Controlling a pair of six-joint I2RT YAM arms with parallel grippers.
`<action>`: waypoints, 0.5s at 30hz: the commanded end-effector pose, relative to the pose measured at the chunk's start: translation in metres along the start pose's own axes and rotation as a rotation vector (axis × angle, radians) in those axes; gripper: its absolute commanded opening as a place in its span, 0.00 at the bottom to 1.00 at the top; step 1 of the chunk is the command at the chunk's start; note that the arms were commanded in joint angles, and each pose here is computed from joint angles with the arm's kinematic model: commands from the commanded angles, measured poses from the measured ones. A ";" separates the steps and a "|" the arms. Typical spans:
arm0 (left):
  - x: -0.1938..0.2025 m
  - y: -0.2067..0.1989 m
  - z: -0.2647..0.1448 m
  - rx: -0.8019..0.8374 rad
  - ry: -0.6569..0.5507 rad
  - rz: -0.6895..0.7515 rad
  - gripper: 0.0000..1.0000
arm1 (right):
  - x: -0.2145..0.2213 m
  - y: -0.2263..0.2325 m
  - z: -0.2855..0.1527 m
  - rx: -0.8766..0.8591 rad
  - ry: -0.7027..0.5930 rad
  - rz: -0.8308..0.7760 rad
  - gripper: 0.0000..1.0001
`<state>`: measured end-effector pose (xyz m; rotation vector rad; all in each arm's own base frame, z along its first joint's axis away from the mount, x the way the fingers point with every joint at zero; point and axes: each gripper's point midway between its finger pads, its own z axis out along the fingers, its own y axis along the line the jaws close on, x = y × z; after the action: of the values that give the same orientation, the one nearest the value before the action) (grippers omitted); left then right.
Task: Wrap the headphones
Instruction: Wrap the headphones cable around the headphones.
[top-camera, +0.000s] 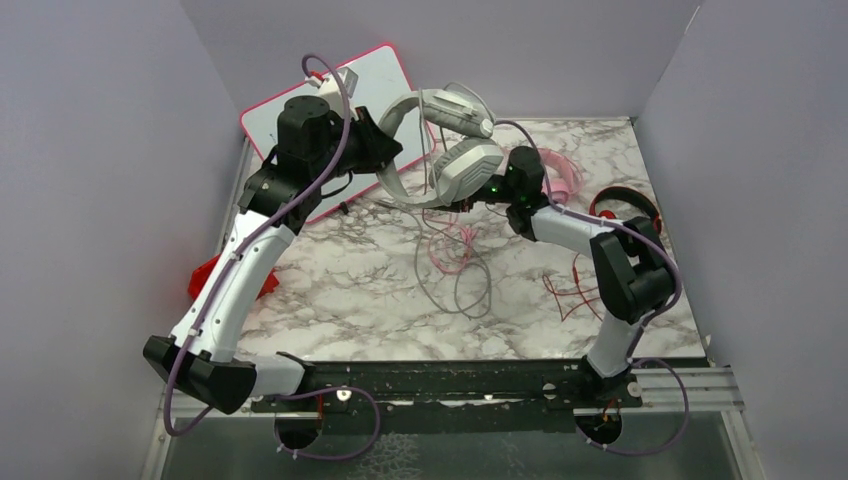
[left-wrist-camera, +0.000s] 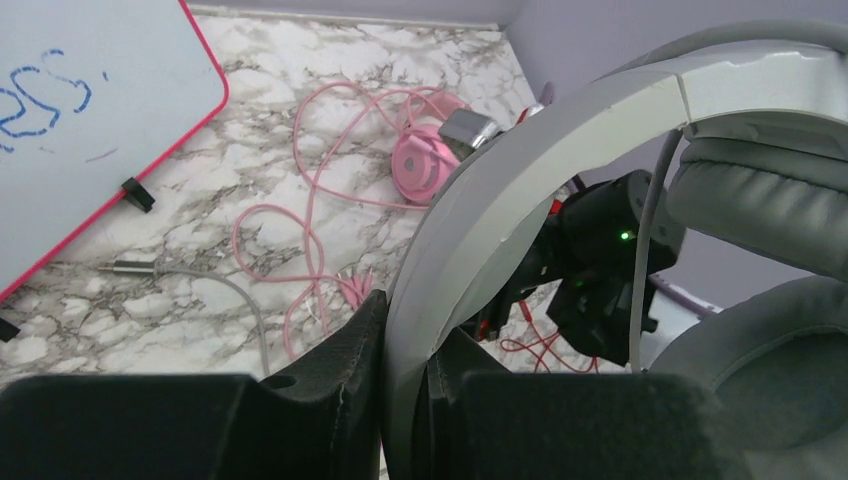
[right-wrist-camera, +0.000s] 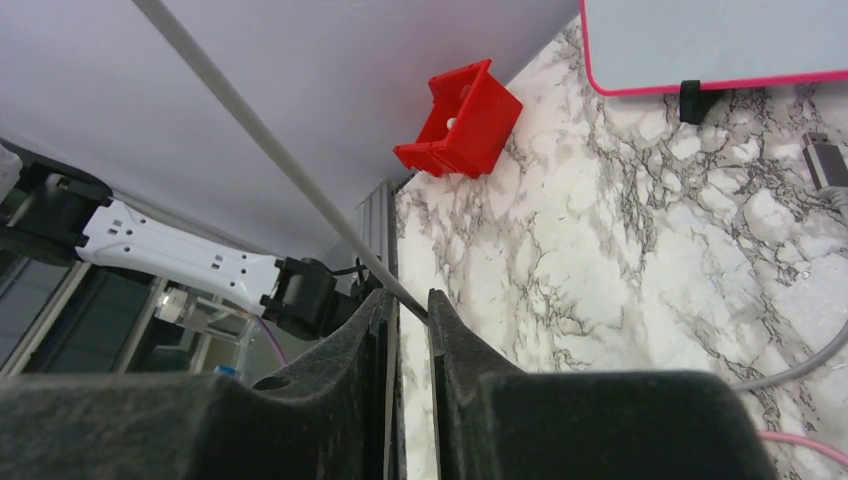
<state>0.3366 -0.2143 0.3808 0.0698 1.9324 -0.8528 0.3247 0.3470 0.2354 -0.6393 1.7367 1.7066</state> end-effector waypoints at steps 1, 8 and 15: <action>-0.049 -0.034 -0.015 0.099 -0.156 -0.008 0.00 | -0.004 -0.002 0.008 -0.031 -0.022 -0.042 0.23; -0.055 -0.034 -0.016 0.088 -0.173 -0.007 0.00 | 0.004 -0.011 0.007 -0.029 -0.029 -0.059 0.31; -0.060 -0.039 -0.021 0.094 -0.178 -0.001 0.00 | 0.003 -0.029 0.016 -0.034 -0.020 -0.070 0.36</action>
<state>0.3381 -0.2151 0.4060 0.0654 1.8697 -0.8741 0.3366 0.3537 0.2152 -0.6517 1.7045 1.7009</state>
